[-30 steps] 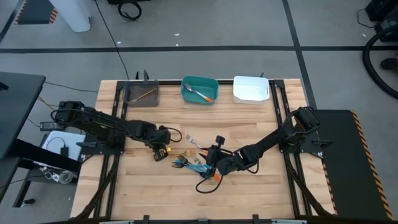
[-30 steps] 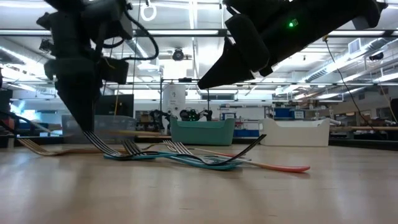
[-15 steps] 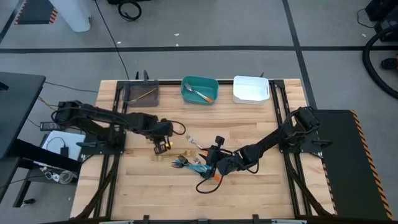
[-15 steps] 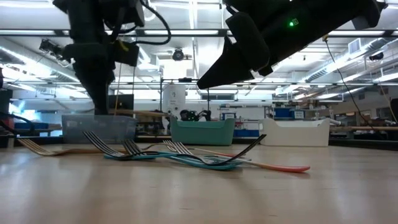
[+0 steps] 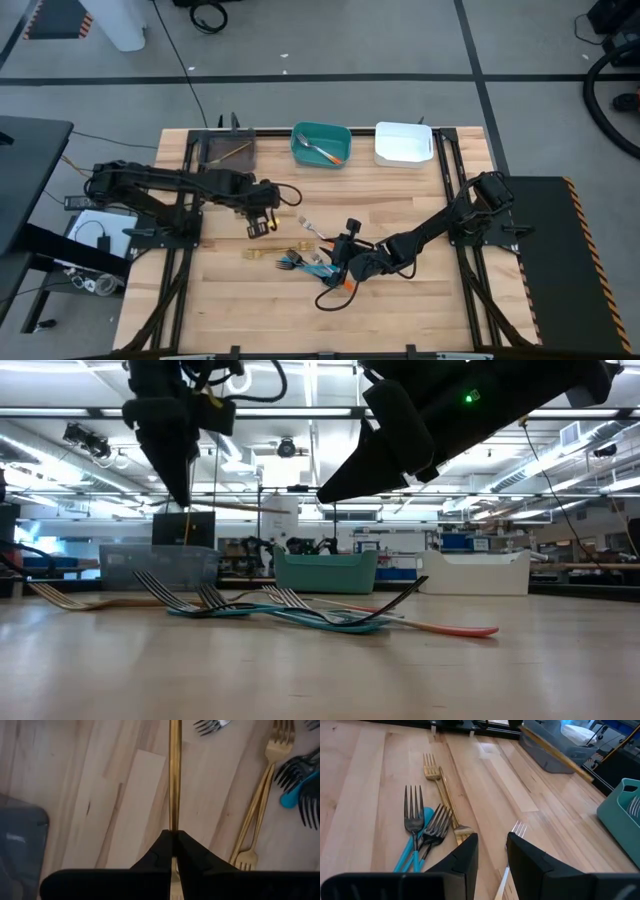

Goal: Sort silverware by color (type)
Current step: Put the gold fork into the black bin

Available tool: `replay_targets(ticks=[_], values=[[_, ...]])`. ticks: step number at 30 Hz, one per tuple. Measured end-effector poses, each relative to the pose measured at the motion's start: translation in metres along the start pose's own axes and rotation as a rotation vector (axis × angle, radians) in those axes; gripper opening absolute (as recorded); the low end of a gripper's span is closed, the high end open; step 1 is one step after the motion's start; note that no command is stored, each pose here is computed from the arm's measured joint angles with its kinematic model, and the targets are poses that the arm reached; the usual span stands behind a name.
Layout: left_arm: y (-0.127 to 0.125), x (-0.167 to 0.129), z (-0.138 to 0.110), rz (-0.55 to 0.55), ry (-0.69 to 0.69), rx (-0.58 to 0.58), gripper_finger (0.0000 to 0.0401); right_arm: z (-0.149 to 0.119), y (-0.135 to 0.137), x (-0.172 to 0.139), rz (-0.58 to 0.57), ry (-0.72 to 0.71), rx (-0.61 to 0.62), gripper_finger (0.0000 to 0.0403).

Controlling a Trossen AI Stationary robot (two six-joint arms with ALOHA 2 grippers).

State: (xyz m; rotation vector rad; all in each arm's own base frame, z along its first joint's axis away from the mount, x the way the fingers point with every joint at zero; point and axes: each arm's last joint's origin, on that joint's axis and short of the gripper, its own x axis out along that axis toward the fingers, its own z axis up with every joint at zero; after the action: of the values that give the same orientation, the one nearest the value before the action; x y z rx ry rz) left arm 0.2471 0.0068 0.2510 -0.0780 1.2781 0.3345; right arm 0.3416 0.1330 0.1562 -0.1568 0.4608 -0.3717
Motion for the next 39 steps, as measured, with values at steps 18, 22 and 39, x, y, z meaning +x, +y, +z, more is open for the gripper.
replay_targets(ticks=[18, 22, 39], values=[[0.010, -0.066, 0.020, -0.007, -0.038, 0.007, 0.0016, 0.000, 0.000, 0.000, 0.000, -0.001, 0.001, 0.0109], [0.013, -0.081, 0.023, -0.013, -0.060, 0.002, 0.0016, 0.000, 0.000, 0.000, 0.000, -0.001, 0.001, 0.0109], [0.028, -0.134, -0.009, -0.038, -0.192, -0.118, 0.0016, 0.000, 0.000, 0.000, 0.008, 0.001, 0.003, 0.0109]])
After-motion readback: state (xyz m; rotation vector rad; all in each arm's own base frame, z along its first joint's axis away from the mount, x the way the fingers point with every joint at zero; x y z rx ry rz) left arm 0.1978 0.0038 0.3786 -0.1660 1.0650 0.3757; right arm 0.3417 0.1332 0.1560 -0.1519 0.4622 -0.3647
